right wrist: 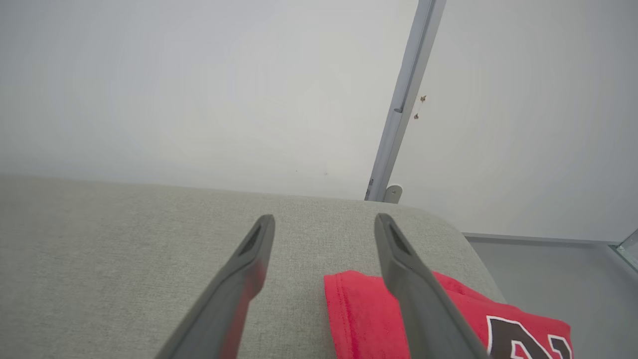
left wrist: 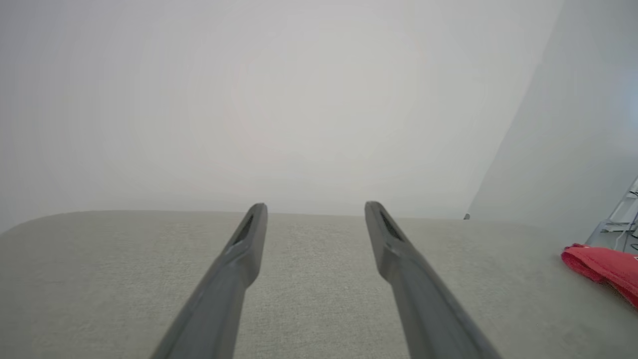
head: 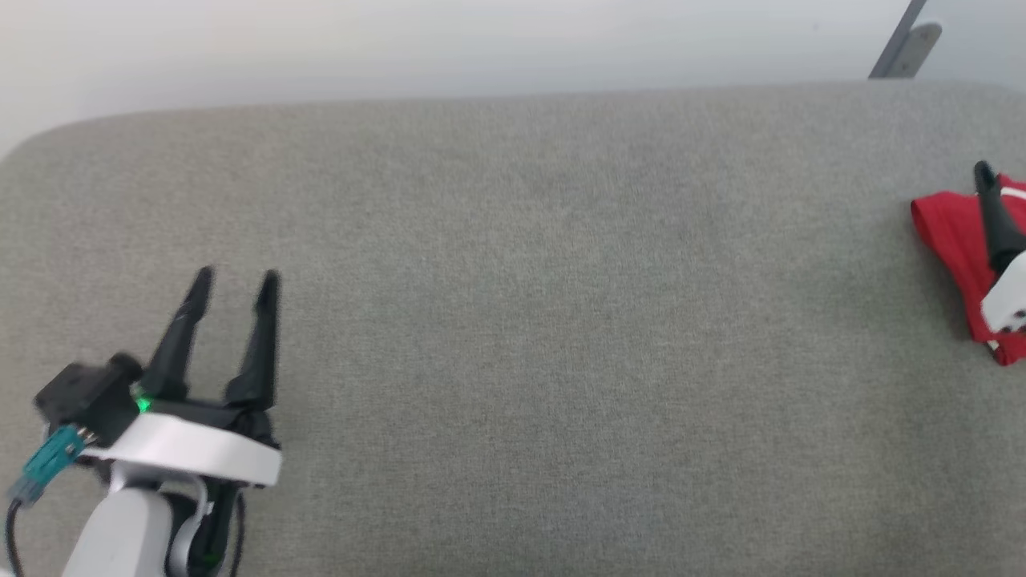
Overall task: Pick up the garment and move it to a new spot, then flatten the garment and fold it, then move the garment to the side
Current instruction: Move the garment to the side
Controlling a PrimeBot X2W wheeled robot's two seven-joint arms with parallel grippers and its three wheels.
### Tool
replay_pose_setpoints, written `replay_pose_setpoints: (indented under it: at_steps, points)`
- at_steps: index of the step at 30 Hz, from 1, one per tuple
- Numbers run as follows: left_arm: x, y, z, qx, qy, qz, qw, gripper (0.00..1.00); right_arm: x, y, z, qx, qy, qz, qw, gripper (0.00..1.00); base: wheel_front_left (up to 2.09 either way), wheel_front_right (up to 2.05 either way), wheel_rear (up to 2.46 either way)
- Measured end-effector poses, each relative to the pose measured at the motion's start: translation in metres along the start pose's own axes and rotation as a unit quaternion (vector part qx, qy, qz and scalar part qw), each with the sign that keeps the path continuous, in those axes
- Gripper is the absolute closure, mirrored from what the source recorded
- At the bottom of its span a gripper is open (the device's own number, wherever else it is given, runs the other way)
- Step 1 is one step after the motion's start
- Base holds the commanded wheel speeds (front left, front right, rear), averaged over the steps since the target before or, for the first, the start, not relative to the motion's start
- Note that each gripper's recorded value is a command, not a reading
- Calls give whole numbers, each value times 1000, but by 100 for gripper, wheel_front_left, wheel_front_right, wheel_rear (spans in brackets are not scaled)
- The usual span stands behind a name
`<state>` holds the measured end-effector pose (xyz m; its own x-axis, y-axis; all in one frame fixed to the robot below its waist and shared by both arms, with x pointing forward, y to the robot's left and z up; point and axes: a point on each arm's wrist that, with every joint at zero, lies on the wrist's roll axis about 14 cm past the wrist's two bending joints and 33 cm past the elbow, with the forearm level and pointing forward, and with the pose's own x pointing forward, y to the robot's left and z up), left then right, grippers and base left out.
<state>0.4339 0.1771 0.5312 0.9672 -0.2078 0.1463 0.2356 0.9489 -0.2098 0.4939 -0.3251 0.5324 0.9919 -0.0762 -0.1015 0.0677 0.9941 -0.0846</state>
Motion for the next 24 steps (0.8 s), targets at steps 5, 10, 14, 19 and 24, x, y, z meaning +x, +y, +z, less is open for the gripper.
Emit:
replay_pose_setpoints:
  at_steps: [5, 10, 14, 19, 24]
  points:
    - [-19, 12, 13, 14, -16, 28, 999, 0, -17, 29, 13, 12, -46, 43, 998, 0, 0, 0, 0]
    - [-39, 24, 25, 27, -31, 56, 998, 0, -35, 46, 17, 12, -72, 68, 995, 0, 0, 0, 0]
    - [-55, 30, 32, 36, -41, 78, 995, 0, -49, 62, 12, 17, -80, 85, 993, 0, 0, 0, 0]
    - [-73, 35, 36, 36, -50, 97, 993, 0, -69, 84, 5, 28, -88, 106, 990, 0, 0, 0, 0]
    - [-89, 36, 36, 41, -49, 110, 992, 0, -87, 91, 4, 39, -101, 107, 988, 0, 0, 0, 0]
